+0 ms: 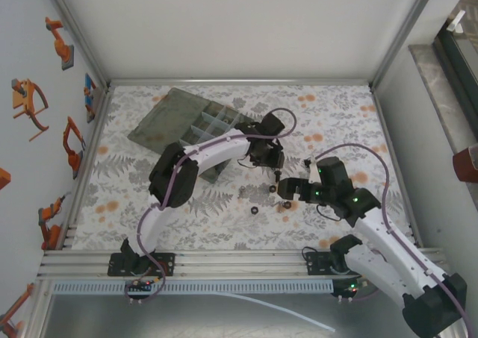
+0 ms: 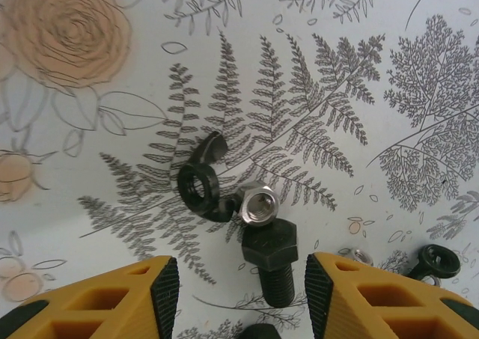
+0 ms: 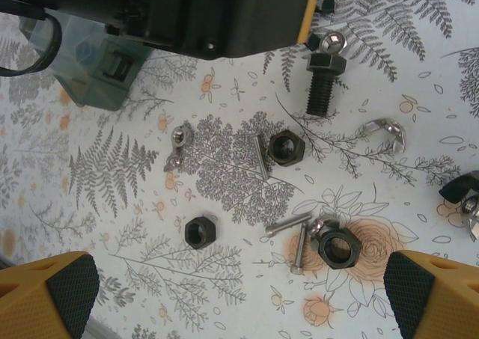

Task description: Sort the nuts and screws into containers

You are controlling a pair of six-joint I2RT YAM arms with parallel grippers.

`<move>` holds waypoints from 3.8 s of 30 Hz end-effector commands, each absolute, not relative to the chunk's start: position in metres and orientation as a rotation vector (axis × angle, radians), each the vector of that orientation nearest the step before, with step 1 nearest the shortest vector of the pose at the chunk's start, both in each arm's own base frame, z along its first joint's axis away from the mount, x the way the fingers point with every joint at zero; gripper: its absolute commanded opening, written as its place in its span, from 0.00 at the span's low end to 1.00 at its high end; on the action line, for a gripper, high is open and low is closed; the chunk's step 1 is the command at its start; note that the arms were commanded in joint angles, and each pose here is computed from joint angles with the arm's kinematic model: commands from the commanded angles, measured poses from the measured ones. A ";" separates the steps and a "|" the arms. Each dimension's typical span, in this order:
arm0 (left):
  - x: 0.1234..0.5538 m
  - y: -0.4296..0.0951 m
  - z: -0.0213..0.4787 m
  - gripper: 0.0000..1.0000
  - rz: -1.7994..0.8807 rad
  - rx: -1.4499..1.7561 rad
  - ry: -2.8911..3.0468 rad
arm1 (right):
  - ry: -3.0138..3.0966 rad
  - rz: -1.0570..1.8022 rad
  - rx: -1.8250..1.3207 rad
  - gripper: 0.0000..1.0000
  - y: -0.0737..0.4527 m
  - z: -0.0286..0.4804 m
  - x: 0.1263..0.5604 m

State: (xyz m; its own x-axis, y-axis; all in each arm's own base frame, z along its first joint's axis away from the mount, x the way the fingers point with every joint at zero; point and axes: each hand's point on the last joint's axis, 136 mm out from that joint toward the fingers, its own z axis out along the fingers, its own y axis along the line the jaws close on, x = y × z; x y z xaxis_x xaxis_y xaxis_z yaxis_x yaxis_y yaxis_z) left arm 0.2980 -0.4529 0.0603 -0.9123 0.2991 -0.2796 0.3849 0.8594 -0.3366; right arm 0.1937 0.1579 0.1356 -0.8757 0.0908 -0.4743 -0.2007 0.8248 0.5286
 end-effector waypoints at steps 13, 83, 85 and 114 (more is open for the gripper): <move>0.279 -0.461 0.034 0.42 -0.378 0.550 2.924 | 2.541 0.803 -0.078 0.99 0.153 0.127 0.184; 0.311 -0.305 0.134 0.47 -0.322 0.487 2.641 | 2.456 0.944 -0.180 0.99 0.216 0.141 0.239; 0.279 -0.327 0.126 0.48 -0.415 0.586 2.690 | 2.471 0.919 -0.169 0.99 0.205 0.134 0.226; 0.147 -0.363 0.027 0.51 -0.064 1.011 3.070 | 2.552 0.958 -0.051 0.99 0.163 0.083 0.149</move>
State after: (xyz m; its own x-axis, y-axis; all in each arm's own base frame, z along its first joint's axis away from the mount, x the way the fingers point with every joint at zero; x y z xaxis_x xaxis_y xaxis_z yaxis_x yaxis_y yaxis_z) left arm 0.1510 -0.3699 0.0291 -0.7975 0.6024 0.0320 0.5971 0.7958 -0.1006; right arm 0.1512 0.1638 0.0890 -0.9058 0.1090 -0.4095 -0.1929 0.7543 0.6276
